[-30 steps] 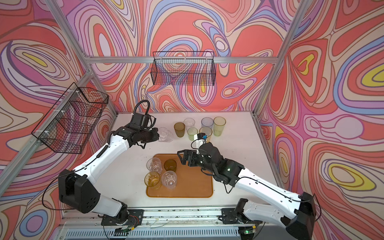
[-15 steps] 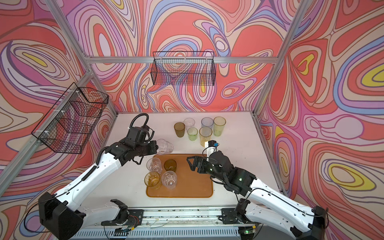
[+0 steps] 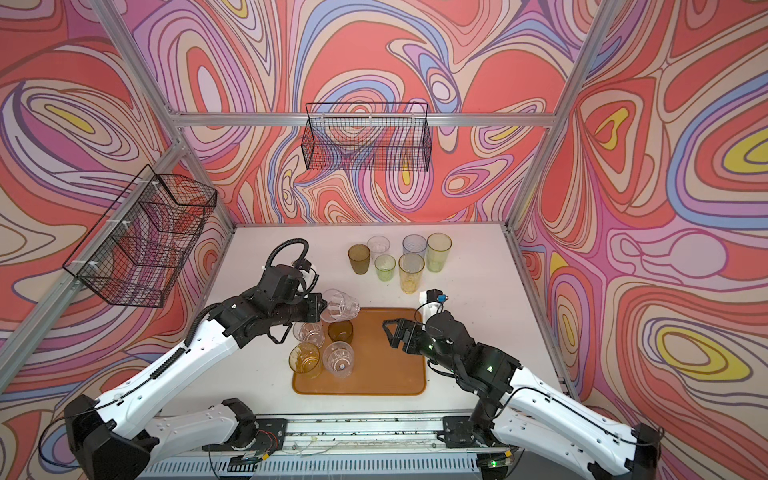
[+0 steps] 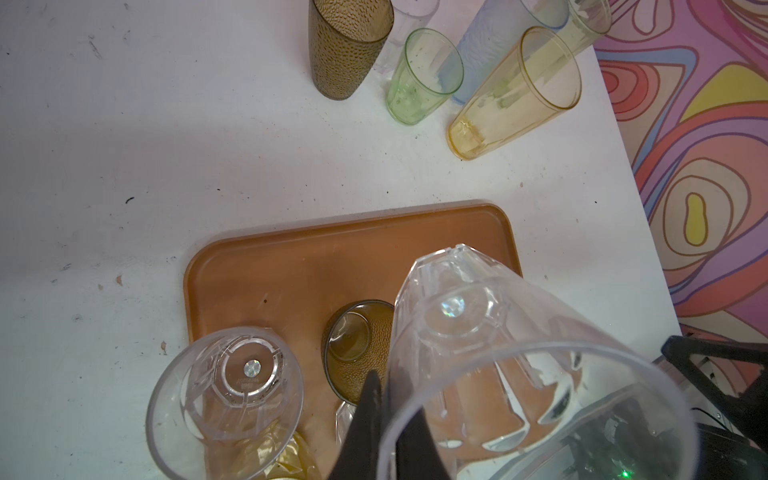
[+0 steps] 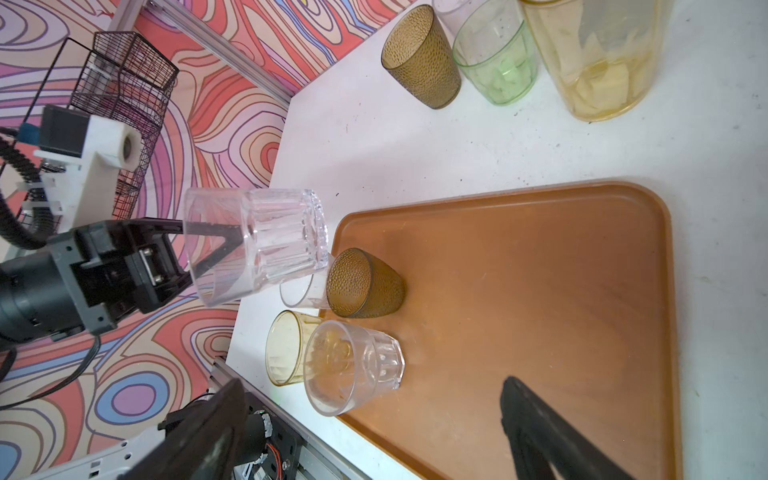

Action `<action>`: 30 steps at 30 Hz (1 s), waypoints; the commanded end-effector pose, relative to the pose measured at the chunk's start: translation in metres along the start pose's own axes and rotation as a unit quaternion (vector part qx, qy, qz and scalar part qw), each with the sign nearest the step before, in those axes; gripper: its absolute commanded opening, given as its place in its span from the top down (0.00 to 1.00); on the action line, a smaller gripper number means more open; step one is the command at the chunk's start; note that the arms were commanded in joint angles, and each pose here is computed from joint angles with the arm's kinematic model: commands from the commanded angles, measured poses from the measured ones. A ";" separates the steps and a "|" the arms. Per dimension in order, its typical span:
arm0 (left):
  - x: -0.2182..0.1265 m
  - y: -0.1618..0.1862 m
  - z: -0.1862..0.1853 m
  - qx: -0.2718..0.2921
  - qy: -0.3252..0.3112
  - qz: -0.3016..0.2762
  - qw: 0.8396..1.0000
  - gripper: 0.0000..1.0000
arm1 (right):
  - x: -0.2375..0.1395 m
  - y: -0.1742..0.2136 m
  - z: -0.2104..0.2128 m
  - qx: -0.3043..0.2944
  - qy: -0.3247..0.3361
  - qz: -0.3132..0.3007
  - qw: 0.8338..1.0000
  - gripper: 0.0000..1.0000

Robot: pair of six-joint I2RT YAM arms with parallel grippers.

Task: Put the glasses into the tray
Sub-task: 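Carry the clear glass with the left gripper over the tray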

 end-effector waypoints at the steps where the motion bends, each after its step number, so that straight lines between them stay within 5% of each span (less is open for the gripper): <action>1: -0.016 -0.001 -0.005 0.004 0.004 -0.023 1.000 1.00 | -0.001 0.005 -0.011 -0.001 0.018 0.003 1.000 0.03; 10: -0.015 0.012 -0.023 0.031 -0.001 -0.016 0.999 1.00 | 0.010 0.020 -0.010 0.068 -0.051 0.013 0.996 0.03; 30: 0.019 0.040 -0.072 0.100 0.014 0.051 0.994 1.00 | -0.010 0.026 -0.036 0.091 -0.019 -0.015 0.996 0.03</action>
Point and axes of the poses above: each gripper's point midway between its finger pads, its own x axis out along the fingers, its own z axis along the line the jaws close on, y = z × x, the point moved 6 cm from there along -x, back along the fingers, and after that the axes turned 2 degrees about -x, right-handed, at the moved point
